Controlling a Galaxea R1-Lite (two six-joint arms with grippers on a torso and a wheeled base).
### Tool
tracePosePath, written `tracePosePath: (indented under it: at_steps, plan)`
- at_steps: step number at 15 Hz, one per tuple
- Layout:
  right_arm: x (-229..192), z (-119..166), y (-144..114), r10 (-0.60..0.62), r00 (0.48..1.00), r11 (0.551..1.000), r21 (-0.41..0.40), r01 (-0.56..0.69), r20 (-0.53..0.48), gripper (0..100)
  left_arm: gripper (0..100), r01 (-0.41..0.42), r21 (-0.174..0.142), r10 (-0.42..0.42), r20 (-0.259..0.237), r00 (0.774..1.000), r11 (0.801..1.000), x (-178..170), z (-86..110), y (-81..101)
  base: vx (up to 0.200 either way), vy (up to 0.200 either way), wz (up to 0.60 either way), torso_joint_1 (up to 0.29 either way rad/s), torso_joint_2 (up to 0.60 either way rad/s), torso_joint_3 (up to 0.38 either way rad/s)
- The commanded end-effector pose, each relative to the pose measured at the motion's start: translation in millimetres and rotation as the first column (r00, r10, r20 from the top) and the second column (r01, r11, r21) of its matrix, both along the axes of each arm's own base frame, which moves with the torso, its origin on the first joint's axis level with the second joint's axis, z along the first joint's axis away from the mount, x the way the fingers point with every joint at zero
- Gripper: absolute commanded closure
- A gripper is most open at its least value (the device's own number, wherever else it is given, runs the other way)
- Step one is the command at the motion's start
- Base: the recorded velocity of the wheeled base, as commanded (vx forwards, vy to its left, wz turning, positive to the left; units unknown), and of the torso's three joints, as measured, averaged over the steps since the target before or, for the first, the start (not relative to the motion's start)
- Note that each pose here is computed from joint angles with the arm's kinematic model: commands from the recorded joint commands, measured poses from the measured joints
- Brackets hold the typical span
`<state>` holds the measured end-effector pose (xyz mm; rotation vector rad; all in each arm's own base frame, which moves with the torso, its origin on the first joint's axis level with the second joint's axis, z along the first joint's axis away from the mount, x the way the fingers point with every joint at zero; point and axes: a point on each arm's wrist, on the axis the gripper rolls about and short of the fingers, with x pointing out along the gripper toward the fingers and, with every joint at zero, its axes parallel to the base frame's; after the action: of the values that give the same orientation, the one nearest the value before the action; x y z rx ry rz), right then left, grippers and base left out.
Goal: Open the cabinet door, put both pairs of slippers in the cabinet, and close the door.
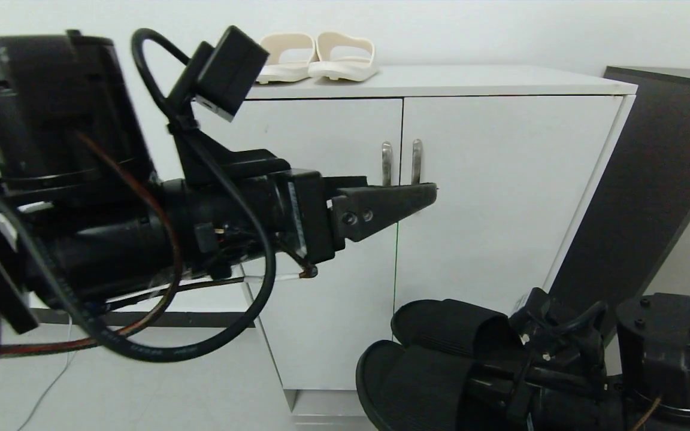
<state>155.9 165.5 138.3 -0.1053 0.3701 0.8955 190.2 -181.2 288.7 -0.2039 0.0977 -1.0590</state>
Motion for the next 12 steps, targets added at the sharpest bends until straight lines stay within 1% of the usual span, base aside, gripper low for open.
tracePosePath:
  at_steps: [1,2,3,4,6,7,8,9,12]
  plan:
    - [0.1,-0.8,0.3,0.001,1.000,1.000,-0.002,-0.001,-0.003,100,0,0.047,0.022,-0.046,-0.034,0.998,0.999,21.8,-9.0,-22.0,0.000,0.000,0.00,0.000,0.00,0.000]
    - [0.2,-0.7,0.4,0.001,1.000,1.000,-0.001,-0.001,-0.002,100,0,0.068,0.022,-0.067,-0.035,0.997,0.997,23.5,-8.9,-24.1,0.000,0.000,0.00,0.000,0.00,0.000]
    - [0.1,-0.8,0.3,0.001,1.000,1.000,-0.002,-0.001,-0.003,100,0,0.111,0.024,-0.110,-0.039,0.993,0.994,30.8,-9.5,-31.9,0.000,0.000,0.00,0.000,0.00,0.000]
    - [-0.2,-1.6,0.0,0.001,1.000,1.000,-0.004,-0.001,-0.005,100,0,0.122,0.029,-0.120,-0.047,0.992,0.992,37.9,-12.6,-38.6,0.000,0.000,0.00,0.000,0.00,0.000]
    - [-0.2,-1.6,0.0,0.001,1.000,1.000,-0.004,-0.001,-0.005,100,0,0.125,0.028,-0.123,-0.063,0.990,0.992,52.1,-18.1,-48.3,0.000,0.000,0.00,0.000,0.00,0.000]
    - [-0.2,-1.6,-0.1,0.000,1.000,1.000,-0.004,0.000,-0.004,100,0,0.122,0.019,-0.120,-0.070,0.990,0.992,65.2,-21.9,-55.2,0.000,0.000,0.00,0.000,0.00,0.000]
    - [-0.4,-1.9,-0.2,0.000,1.000,1.000,-0.006,0.000,-0.006,100,0,0.117,0.011,-0.116,-0.065,0.991,0.993,72.3,-23.2,-59.3,0.000,0.000,0.00,0.000,0.00,0.000]
    - [-0.5,-1.6,-0.4,0.000,1.000,1.000,-0.004,0.000,-0.004,100,0,0.109,0.005,-0.109,-0.056,0.992,0.994,78.0,-22.7,-60.5,0.000,0.000,0.00,0.000,0.00,0.000]
    - [-0.2,-2.3,-0.1,0.000,1.000,1.000,-0.007,0.000,-0.007,100,0,0.065,-0.003,-0.065,-0.046,0.997,0.998,86.8,-18.6,-50.3,0.000,0.000,0.00,0.000,0.00,0.000]
